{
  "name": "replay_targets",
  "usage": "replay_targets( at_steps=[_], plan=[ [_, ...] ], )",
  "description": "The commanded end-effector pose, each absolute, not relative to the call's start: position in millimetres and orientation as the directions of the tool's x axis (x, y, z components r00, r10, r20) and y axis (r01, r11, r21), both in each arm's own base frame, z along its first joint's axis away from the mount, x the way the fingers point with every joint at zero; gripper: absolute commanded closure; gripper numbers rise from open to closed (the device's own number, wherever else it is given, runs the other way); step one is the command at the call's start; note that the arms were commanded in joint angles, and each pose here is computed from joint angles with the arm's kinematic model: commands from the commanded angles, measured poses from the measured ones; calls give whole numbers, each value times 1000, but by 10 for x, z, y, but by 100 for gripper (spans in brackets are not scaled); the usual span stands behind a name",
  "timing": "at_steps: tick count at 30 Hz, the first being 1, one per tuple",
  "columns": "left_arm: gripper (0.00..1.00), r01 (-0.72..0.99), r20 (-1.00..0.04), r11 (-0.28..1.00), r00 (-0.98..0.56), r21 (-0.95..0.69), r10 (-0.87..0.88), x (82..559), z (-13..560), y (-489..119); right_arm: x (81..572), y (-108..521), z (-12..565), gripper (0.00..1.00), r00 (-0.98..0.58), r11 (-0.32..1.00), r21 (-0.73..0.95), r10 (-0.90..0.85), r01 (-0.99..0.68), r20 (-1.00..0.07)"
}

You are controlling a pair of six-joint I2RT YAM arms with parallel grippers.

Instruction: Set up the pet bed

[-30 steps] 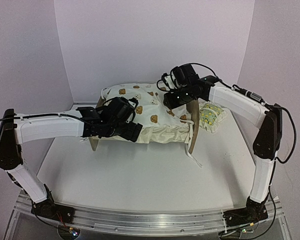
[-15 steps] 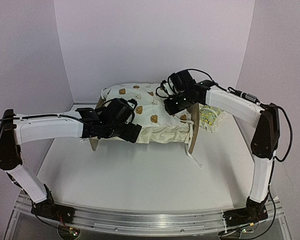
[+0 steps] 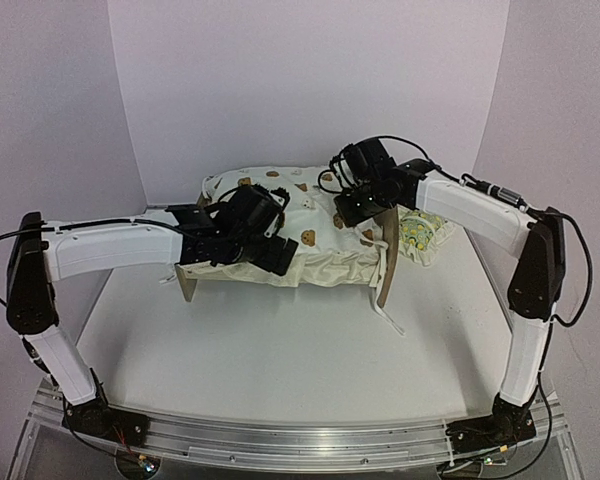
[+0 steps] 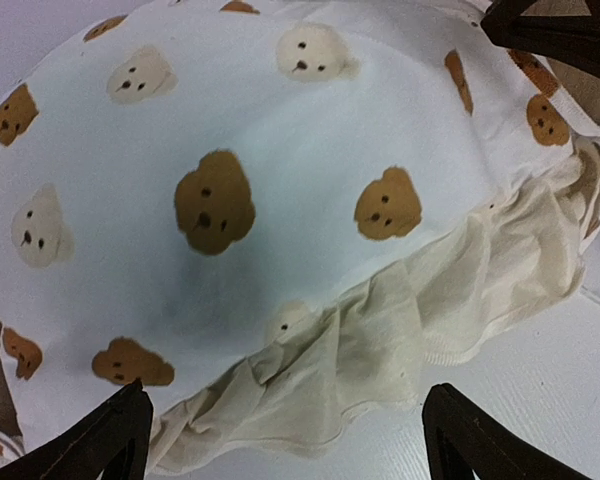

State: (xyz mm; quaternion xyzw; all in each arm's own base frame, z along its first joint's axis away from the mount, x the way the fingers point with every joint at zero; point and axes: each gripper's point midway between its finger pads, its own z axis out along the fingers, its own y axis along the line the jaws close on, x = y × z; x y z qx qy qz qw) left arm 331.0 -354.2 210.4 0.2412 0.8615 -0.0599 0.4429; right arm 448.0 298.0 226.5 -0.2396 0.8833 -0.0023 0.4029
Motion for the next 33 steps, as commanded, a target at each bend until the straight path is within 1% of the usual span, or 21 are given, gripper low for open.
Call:
replay_targets(
  at_steps=[1,4,8,14,18,20,22,23,24,25,26,27,28,30,33],
  plan=[
    [2,527,-829,841,-414,118,376,3495,2375,-3901,4618,2570,3017,97,-459,941,-284,-337,-181,-822],
    [0,558,-837,819,-380,132,393,3607,2422,-4130,4646,2505,3084,97,-449,946,-294,-322,-133,-834],
    [1,592,-838,789,-337,167,430,3766,2377,-4408,4671,2311,3144,99,-443,940,-339,-311,-17,-841],
    [1,615,-845,767,-301,182,442,3935,2340,-4709,4670,2196,3253,100,-422,935,-351,-297,55,-856],
    [5,599,-852,775,-283,202,441,4045,2288,-4797,4650,2151,3392,100,-391,940,-329,-272,85,-879],
    [11,589,-854,779,-275,213,441,4093,2249,-4827,4645,2148,3455,100,-375,945,-314,-260,90,-890],
    [23,580,-857,784,-268,222,440,4142,2210,-4859,4644,2142,3491,100,-368,947,-307,-253,95,-895],
    [32,571,-860,790,-264,225,436,4170,2213,-4867,4641,2133,3497,100,-367,946,-308,-253,100,-895],
    [47,561,-864,797,-264,224,430,4199,2221,-4873,4638,2120,3493,100,-368,944,-312,-254,106,-894],
    [66,554,-864,802,-269,223,426,4225,2219,-4878,4636,2108,3484,100,-370,942,-316,-256,112,-893],
    [78,544,-867,809,-270,220,418,4245,2263,-4875,4637,2100,3471,100,-372,940,-321,-258,116,-891],
    [86,539,-869,814,-274,217,413,4247,2285,-4867,4640,2095,3455,100,-375,938,-325,-261,120,-890],
    [91,533,-872,818,-274,214,406,4244,2324,-4850,4642,2086,3446,100,-377,935,-331,-263,127,-888],
    [97,512,-882,833,-269,210,387,4238,2437,-4787,4644,2072,3422,100,-382,929,-343,-269,138,-884],
    [100,454,-898,866,-261,208,353,4248,2647,-4617,4647,2069,3354,100,-390,933,-324,-243,156,-888]
  ],
)
